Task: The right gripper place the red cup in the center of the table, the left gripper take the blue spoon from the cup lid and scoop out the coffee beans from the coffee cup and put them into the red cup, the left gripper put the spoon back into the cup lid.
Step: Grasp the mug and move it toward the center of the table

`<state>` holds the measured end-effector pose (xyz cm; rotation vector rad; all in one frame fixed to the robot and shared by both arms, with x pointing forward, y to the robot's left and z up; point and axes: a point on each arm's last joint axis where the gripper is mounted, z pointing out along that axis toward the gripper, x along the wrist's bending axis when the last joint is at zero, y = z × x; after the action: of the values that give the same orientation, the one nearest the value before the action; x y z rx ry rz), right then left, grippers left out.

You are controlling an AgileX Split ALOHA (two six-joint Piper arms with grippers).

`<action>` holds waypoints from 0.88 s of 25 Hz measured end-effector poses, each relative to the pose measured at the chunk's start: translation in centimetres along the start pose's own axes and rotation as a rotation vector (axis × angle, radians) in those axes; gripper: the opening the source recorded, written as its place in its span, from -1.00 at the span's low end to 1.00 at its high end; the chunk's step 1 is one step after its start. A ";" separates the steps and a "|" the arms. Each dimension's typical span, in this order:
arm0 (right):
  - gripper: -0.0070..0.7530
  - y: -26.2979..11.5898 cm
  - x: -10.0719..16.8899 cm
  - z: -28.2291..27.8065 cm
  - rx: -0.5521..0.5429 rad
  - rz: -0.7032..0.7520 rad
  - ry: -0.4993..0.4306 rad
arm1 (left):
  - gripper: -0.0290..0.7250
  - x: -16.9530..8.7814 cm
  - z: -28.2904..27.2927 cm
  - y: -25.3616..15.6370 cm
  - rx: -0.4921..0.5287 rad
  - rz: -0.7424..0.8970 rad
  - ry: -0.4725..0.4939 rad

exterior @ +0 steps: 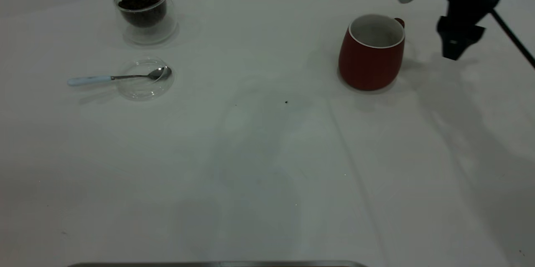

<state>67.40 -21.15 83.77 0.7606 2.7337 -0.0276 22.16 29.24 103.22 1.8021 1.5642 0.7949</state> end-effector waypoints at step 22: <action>0.69 8.8 6.8 -0.8 -0.141 -0.211 -0.013 | 0.53 0.0 0.0 0.0 0.000 0.002 0.000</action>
<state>66.14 -10.17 83.05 0.4300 2.7559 0.1129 22.16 29.24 103.22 1.8038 1.5627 0.7958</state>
